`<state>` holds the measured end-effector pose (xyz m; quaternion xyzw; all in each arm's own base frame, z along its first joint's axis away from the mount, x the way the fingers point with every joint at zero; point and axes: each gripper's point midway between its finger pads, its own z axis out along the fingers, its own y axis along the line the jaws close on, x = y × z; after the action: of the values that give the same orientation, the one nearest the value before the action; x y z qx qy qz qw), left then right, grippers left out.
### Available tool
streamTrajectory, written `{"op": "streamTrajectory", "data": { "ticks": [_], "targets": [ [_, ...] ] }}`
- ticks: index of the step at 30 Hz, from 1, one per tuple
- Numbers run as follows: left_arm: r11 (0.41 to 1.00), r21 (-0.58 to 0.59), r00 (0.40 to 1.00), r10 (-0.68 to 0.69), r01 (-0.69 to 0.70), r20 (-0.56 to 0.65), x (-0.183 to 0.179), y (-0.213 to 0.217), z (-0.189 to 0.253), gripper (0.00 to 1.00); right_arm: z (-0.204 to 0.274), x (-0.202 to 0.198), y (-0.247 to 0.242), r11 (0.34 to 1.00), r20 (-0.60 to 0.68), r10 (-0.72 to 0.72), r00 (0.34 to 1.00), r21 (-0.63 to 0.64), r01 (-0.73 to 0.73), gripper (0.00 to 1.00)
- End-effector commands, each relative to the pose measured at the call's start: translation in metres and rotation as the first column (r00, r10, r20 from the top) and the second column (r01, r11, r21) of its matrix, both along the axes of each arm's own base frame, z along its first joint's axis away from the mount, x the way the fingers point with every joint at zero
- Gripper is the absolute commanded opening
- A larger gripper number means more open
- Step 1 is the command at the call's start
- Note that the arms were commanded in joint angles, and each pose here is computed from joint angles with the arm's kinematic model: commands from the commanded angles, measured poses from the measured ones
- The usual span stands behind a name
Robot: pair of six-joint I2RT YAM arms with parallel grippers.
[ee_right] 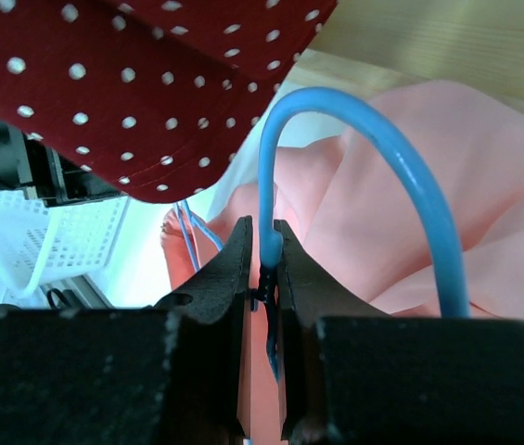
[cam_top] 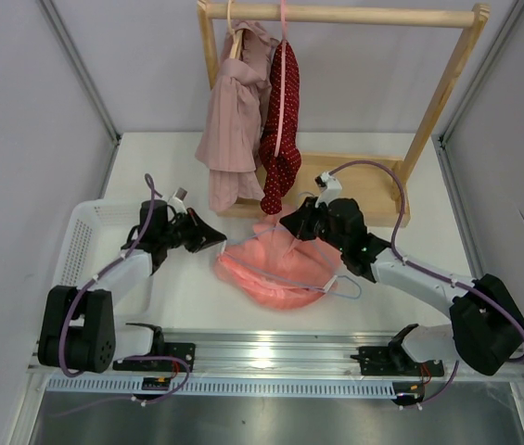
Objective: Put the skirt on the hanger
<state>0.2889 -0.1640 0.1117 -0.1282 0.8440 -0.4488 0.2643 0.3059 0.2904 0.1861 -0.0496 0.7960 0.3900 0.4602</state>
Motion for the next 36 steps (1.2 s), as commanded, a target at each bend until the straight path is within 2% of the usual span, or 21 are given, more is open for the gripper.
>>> {"op": "streamTrajectory", "data": {
  "ticks": [1,8,19,26,27,30,31,33,36],
  "targets": [
    [0.999,0.005,0.995,-0.035,0.035,0.093,0.002,-0.005,0.024,0.00,0.032,0.010,0.001,0.998,0.110,-0.056,0.992,0.009,0.055,0.00],
    [0.998,0.002,0.992,-0.070,0.070,0.107,-0.005,-0.020,0.030,0.00,0.029,0.005,0.015,0.999,0.120,-0.018,0.993,0.046,0.012,0.00],
    [0.994,0.013,0.983,-0.109,0.108,0.149,-0.020,-0.024,0.043,0.00,0.036,-0.015,0.026,0.977,0.189,-0.005,0.982,0.212,-0.036,0.00],
    [0.987,0.093,0.968,-0.149,0.132,0.203,-0.035,-0.018,0.066,0.00,0.053,-0.032,0.017,0.958,0.246,-0.022,0.969,0.281,-0.050,0.00],
    [0.984,0.116,0.958,-0.158,0.134,0.239,-0.035,-0.016,0.074,0.01,0.058,-0.034,0.015,0.957,0.255,-0.025,0.967,0.286,-0.050,0.00],
    [0.977,0.156,0.933,-0.189,0.146,0.306,-0.041,-0.014,0.093,0.14,0.077,-0.042,0.007,0.952,0.305,-0.030,0.952,0.298,-0.065,0.00],
    [0.974,0.167,0.926,-0.203,0.156,0.319,-0.044,-0.014,0.097,0.22,0.086,-0.047,0.004,0.949,0.330,-0.033,0.944,0.307,-0.074,0.00],
    [0.964,0.201,0.902,-0.237,0.173,0.361,-0.050,-0.014,0.110,0.27,0.093,-0.050,0.001,0.948,0.347,-0.031,0.937,0.307,-0.082,0.00],
    [0.950,0.239,0.837,-0.295,0.202,0.461,-0.058,-0.017,0.141,0.36,0.104,-0.057,-0.001,0.944,0.378,-0.017,0.926,0.311,-0.109,0.00]
  ]
}}
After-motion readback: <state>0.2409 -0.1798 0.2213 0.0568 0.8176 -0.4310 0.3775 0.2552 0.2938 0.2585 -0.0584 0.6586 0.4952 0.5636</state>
